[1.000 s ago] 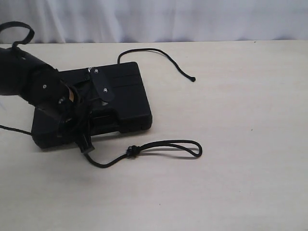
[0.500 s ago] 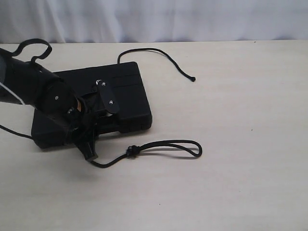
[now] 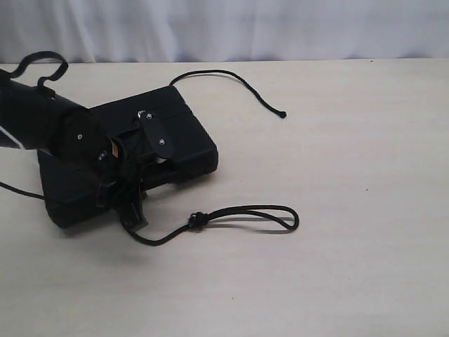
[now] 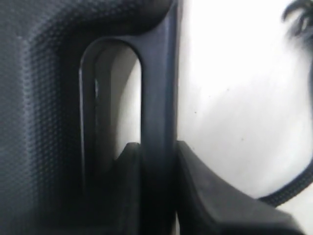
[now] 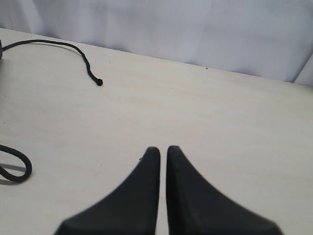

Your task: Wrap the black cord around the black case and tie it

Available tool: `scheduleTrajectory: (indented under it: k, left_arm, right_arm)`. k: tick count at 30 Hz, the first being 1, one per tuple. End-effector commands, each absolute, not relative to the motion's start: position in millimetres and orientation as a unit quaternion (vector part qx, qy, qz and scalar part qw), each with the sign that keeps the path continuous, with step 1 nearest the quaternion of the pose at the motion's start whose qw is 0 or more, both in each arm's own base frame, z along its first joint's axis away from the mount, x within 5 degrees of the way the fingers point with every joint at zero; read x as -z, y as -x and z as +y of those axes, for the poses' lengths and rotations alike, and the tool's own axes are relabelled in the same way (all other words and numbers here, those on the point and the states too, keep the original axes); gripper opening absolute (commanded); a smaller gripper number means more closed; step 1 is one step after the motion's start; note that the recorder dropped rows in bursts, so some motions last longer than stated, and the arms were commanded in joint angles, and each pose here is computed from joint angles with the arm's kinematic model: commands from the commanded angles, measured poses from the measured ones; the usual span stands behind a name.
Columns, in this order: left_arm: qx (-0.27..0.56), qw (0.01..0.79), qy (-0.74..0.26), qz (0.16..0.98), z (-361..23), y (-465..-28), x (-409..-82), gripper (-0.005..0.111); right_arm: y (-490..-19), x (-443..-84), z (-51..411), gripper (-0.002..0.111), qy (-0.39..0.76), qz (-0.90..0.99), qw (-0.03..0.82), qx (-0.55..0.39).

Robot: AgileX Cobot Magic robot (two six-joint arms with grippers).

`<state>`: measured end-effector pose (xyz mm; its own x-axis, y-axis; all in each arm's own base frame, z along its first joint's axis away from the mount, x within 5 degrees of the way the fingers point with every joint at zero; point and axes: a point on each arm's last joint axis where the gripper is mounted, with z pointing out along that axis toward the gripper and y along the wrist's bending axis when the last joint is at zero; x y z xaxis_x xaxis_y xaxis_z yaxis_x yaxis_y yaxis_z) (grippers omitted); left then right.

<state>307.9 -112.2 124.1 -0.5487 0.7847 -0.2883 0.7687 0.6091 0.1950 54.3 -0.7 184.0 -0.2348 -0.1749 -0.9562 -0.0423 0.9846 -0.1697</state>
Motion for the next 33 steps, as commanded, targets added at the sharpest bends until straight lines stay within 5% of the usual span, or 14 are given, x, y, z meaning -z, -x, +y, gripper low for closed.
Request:
scheduleTrajectory:
  k: [1, 6, 13, 20, 26, 33]
  left_arm:
    - [-0.017, 0.228, -0.416, 0.880, -113.0, -307.2, -156.0, 0.000]
    - [-0.004, 0.277, -0.389, 0.879, -113.5, -303.2, -186.2, 0.000]
    - [0.003, 0.318, -0.429, 0.845, -133.8, -286.0, -215.9, 0.000]
    - [0.007, 0.323, -0.458, 0.828, -147.8, -279.4, -217.0, 0.000]
    - [0.007, 0.327, -0.457, 0.827, -148.1, -280.0, -217.5, 0.000]
    - [0.007, 0.324, -0.458, 0.828, -147.8, -279.3, -217.7, 0.000]
  right_arm:
    - [-54.6, -187.0, -0.1, 0.004, 0.066, 0.772, 0.630, 0.048]
    - [-56.3, -207.4, 4.9, 0.004, -0.205, 0.668, 0.669, -0.252]
    - [-55.8, -209.3, 8.2, 0.004, -0.299, 0.626, 0.614, -0.377]
    - [-51.6, -259.1, 16.7, 0.009, -0.186, 0.651, 0.646, -0.352]
    - [-86.5, -284.5, 33.3, 0.032, -0.121, 0.751, 0.558, -0.332]
    - [-158.9, -302.6, 69.0, 0.068, 0.207, 0.789, 0.500, -0.291]
